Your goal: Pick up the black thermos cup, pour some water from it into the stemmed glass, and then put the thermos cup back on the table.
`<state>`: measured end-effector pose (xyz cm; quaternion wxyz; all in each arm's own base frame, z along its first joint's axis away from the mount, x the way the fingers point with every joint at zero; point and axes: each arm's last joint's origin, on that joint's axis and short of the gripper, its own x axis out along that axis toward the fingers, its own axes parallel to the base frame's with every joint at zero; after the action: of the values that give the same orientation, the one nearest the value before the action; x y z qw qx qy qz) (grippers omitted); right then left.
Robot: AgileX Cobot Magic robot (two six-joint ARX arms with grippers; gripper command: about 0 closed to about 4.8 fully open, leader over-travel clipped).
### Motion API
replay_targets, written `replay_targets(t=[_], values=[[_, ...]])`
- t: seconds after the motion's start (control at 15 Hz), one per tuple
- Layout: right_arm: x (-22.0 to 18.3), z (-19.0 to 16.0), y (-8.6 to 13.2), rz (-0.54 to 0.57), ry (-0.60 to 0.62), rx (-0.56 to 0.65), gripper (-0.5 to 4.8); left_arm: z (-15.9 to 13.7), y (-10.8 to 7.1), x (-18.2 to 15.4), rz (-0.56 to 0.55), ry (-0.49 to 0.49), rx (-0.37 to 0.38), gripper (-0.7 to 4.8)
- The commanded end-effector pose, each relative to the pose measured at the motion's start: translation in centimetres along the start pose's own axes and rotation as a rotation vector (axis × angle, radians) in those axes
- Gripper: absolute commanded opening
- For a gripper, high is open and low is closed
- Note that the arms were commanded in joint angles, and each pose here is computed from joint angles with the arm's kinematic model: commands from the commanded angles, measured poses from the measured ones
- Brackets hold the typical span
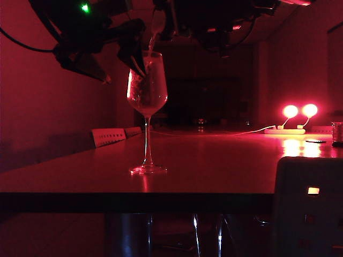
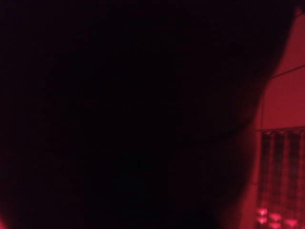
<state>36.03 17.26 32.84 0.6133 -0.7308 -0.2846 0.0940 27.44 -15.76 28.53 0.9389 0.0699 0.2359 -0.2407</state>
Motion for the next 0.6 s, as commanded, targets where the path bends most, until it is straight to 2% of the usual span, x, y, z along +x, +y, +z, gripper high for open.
replay_targets(t=[0.07,0.2,0.33,0.47,0.6], values=[[-0.1,-0.4,-1.4,-0.074,0.050,0.198,1.48,0.3,0.0,-0.1,0.002,-0.014,0.000,4.79],[-0.1,-0.6,-1.3,-0.081,0.105,0.419,1.47,0.3,0.0,-0.1,0.002,-0.014,0.000,4.79],[-0.1,-0.7,-1.5,-0.112,0.146,0.571,1.48,0.3,0.0,-0.1,0.003,-0.014,0.000,4.79],[-0.3,-0.9,-2.3,-0.204,0.133,0.812,1.48,0.3,0.0,-0.1,0.003,-0.014,0.000,4.79],[-0.8,-1.3,-3.7,-0.328,0.145,0.992,1.48,0.3,0.0,-0.2,0.003,-0.014,0.000,4.79]])
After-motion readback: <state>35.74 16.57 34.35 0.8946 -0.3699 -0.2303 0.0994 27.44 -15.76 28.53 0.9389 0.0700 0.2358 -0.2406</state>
